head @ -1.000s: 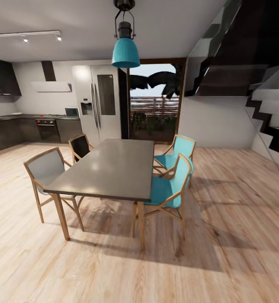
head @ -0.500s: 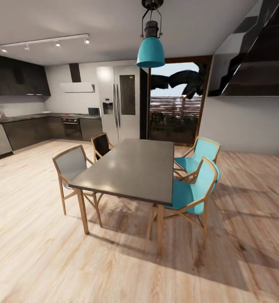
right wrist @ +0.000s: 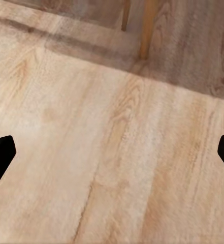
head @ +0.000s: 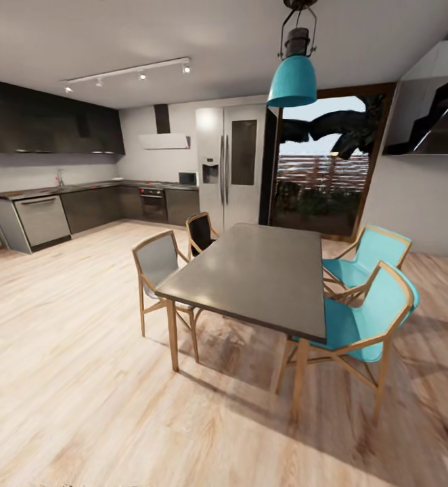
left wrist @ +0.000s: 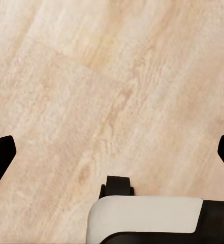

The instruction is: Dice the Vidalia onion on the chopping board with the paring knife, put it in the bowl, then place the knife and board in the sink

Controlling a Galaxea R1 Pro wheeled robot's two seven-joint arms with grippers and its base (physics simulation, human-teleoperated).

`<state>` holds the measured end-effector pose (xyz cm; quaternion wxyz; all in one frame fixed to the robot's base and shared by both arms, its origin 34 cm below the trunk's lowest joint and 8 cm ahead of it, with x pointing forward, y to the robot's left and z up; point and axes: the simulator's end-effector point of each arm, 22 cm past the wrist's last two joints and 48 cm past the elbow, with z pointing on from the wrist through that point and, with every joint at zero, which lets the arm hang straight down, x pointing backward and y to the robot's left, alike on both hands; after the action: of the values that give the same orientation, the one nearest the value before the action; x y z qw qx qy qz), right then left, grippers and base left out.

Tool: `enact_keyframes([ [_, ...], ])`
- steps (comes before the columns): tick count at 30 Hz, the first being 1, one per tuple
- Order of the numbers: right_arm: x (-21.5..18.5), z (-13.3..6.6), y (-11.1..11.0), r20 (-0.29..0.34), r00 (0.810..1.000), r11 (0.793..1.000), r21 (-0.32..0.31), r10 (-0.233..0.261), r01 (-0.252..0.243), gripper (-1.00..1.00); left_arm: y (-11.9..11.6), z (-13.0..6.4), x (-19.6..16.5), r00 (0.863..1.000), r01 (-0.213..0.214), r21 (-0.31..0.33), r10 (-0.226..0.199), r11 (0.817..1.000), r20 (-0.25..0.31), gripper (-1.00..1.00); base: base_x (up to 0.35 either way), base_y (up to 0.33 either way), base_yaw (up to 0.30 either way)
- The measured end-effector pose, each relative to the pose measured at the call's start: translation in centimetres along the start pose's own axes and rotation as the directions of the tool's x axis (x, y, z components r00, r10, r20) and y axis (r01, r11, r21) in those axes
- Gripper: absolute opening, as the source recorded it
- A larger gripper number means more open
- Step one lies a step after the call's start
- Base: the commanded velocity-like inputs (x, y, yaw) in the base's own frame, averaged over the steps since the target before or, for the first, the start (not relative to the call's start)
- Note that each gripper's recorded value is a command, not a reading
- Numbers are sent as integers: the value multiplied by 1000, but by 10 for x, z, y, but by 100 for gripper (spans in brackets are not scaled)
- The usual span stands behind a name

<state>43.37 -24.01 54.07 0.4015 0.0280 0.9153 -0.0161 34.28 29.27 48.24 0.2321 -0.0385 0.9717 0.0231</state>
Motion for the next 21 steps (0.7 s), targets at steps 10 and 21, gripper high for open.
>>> enact_keyframes([
  [10,0,0,0,0,1000,1000,0,0,0,100,0,0,1,1000,-2,0,2,1000,-2,100,13,20,281],
  [21,0,0,0,0,1000,1000,0,0,0,100,0,0,8,1000,0,-1,0,1000,-16,100,27,34,281],
])
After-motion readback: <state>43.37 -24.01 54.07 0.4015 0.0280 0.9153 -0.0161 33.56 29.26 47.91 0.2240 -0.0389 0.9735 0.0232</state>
